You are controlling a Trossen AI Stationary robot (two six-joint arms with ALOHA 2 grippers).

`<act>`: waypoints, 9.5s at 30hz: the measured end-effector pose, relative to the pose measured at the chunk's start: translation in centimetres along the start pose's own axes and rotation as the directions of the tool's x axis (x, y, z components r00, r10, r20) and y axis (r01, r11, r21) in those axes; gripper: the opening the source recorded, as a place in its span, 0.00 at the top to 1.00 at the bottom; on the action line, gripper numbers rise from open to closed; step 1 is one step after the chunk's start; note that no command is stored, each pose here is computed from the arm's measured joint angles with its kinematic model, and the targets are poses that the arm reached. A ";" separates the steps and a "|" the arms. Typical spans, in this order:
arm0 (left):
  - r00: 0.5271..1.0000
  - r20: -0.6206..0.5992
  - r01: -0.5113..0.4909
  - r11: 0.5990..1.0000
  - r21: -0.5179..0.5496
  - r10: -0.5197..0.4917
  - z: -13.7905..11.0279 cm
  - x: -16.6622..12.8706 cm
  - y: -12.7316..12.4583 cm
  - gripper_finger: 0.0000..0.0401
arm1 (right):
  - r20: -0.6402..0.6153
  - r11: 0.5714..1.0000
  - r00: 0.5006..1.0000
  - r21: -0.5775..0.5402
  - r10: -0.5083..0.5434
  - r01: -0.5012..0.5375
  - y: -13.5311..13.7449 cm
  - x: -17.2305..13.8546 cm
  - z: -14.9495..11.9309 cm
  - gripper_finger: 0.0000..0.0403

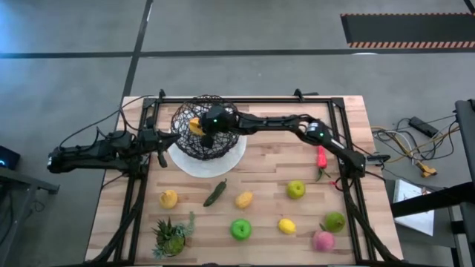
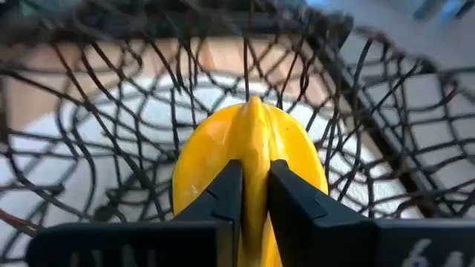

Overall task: Build produce basket
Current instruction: Put the star fruit into the wire basket, then put the carrot into the wire basket, then put the yellow pear into the wire basket

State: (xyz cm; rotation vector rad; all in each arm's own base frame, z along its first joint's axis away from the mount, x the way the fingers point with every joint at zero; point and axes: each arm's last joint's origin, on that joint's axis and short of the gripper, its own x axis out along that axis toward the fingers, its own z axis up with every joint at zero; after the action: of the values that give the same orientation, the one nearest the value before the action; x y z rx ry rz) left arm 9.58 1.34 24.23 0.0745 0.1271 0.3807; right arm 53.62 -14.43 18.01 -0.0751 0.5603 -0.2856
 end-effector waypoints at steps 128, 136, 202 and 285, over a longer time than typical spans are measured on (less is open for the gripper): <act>1.000 -0.017 0.004 1.000 -0.020 -0.004 -0.6 0.2 -0.1 1.00 | -0.511 0.969 0.827 -0.055 -0.235 0.241 6.1 -24.2 -0.2 0.98; 1.000 -0.017 0.004 1.000 -0.021 -0.004 -0.6 0.2 -0.1 1.00 | -0.305 0.948 0.922 -0.280 -0.237 0.151 5.4 -18.5 5.8 0.98; 1.000 0.016 0.003 0.999 -0.046 -0.002 -1.9 0.8 -0.4 1.00 | -0.238 0.969 0.969 0.213 -0.071 0.123 -12.6 -7.2 1.9 0.62; 0.227 -0.970 -0.285 0.946 -0.151 -0.087 -0.8 -0.3 -12.9 0.64 | 0.191 0.999 0.980 -0.007 0.048 -0.048 8.3 -24.6 -14.8 0.85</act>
State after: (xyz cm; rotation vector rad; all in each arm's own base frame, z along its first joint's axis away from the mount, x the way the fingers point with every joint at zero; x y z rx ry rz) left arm 13.93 -10.63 22.19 -0.5149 1.3848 0.5352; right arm 27.87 0.68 16.92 -0.0897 0.3713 -0.2277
